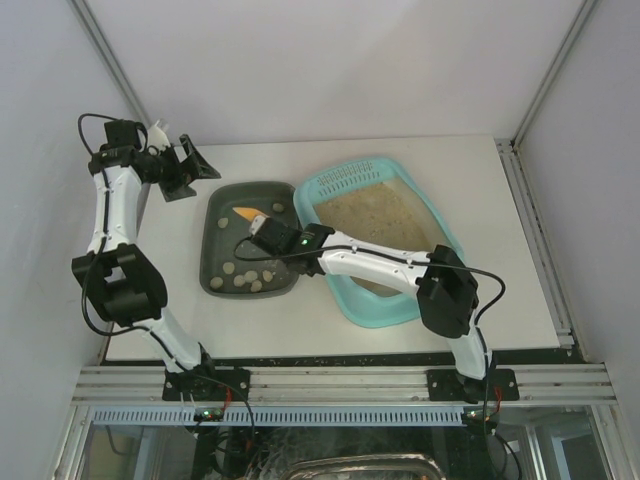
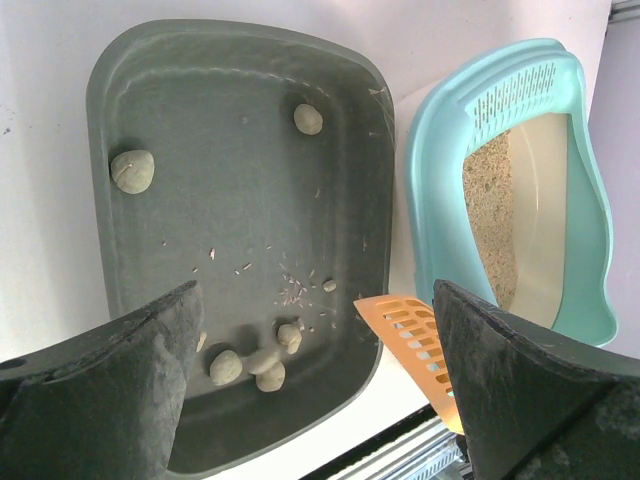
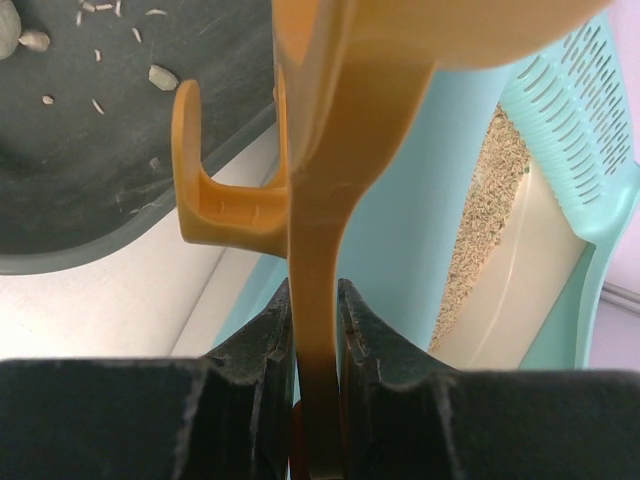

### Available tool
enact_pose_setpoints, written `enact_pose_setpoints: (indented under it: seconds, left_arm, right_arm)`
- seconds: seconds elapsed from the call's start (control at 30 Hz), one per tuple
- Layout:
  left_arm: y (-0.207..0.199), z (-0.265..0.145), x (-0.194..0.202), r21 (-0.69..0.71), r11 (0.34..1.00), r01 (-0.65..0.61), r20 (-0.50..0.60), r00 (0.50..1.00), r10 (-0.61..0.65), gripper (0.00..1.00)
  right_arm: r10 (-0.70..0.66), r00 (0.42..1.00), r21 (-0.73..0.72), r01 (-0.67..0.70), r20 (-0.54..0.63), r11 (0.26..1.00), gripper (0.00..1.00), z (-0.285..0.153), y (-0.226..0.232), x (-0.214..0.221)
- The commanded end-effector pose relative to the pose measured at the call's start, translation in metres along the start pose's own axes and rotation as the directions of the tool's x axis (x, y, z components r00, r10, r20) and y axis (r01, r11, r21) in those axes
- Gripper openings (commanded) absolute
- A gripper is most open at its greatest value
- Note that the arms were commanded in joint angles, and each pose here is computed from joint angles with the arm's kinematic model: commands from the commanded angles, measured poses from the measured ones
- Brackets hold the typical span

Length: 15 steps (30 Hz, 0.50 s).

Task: Clean the litter box

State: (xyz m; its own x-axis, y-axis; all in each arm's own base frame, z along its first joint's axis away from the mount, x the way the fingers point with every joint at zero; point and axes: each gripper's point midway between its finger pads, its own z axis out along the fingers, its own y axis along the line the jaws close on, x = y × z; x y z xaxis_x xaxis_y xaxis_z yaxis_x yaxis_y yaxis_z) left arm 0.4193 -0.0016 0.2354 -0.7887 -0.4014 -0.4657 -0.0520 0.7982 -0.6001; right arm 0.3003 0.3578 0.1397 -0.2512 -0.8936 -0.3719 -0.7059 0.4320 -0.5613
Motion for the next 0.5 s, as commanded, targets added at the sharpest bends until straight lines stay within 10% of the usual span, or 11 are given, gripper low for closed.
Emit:
enact_pose_setpoints:
  seconds: [0.0,0.47]
  left_arm:
    - [-0.014,-0.010,-0.013,0.033,0.998,-0.050,0.046,0.998,0.048,1.00]
    - [-0.015,-0.012,-0.003,-0.031,0.992,-0.122,0.046,0.991,0.123,1.00]
  right_arm:
    - [0.032,0.999,0.099,-0.033,0.011,0.995,0.00,-0.012,-0.021,-0.005]
    - [0.523,0.849,-0.275,-0.488,0.070,0.829,0.00,-0.083,-0.061,0.017]
